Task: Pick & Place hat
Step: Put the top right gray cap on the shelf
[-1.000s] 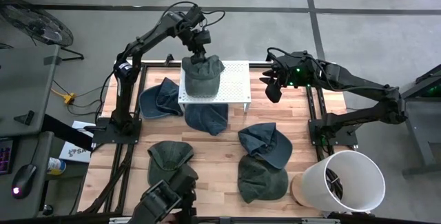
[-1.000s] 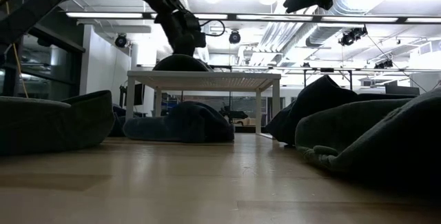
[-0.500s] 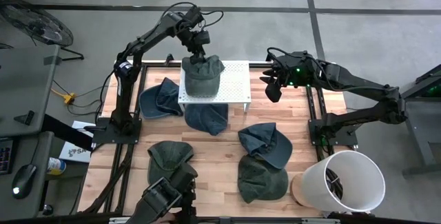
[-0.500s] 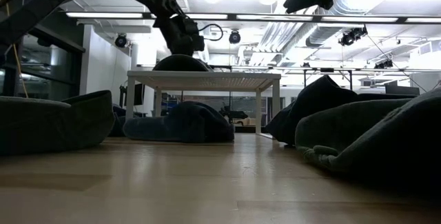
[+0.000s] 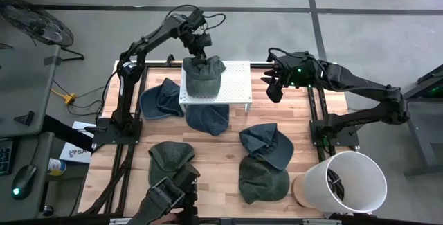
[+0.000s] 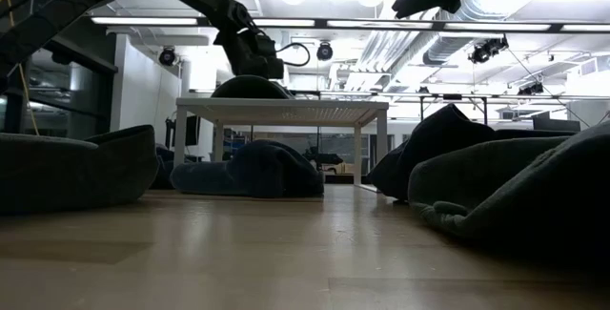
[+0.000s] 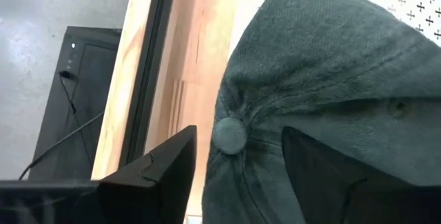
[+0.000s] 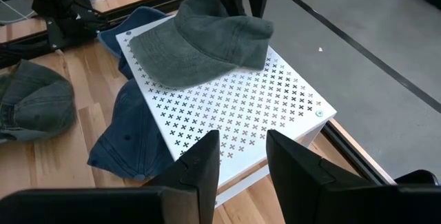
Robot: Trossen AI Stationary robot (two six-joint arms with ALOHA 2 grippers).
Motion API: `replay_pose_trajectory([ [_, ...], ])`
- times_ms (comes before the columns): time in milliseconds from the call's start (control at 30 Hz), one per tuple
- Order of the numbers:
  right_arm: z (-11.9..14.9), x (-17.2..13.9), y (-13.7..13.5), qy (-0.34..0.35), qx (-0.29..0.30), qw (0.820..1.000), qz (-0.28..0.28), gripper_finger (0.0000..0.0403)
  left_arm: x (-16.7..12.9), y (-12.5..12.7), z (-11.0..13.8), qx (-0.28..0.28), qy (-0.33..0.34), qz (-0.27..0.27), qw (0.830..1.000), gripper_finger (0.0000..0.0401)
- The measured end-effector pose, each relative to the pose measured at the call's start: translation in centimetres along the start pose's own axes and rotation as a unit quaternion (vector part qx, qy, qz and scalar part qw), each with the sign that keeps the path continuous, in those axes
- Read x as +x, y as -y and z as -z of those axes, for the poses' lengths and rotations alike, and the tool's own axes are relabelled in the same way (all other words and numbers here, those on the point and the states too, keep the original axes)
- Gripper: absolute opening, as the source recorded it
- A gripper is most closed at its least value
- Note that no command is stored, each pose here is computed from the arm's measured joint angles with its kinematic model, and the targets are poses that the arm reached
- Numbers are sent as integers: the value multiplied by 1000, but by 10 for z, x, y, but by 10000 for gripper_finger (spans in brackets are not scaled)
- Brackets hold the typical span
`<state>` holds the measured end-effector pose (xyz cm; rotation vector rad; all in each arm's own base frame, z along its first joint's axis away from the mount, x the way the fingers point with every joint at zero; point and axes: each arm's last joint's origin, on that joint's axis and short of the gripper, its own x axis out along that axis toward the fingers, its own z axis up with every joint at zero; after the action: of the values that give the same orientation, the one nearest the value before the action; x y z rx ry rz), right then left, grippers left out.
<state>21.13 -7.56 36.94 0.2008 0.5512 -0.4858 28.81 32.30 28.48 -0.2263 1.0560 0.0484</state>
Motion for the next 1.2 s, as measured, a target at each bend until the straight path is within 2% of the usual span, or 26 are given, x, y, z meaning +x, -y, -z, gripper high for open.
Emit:
replay_pose_trajectory([
  [467,0,0,1,0,0,1000,8,114,-2,0,2,3,-25,-23,999,10],
  [733,0,0,1,1,0,1000,11,114,-17,10,-4,8,-40,-26,999,3],
  [867,0,0,1,1,0,1000,12,114,-25,22,-11,24,-43,-15,999,2],
  [1067,0,0,1,1,0,1000,13,114,-21,39,-15,34,-68,4,997,1],
  [1200,0,0,1,1,0,1000,13,114,-18,46,-17,43,-93,-10,995,1],
])
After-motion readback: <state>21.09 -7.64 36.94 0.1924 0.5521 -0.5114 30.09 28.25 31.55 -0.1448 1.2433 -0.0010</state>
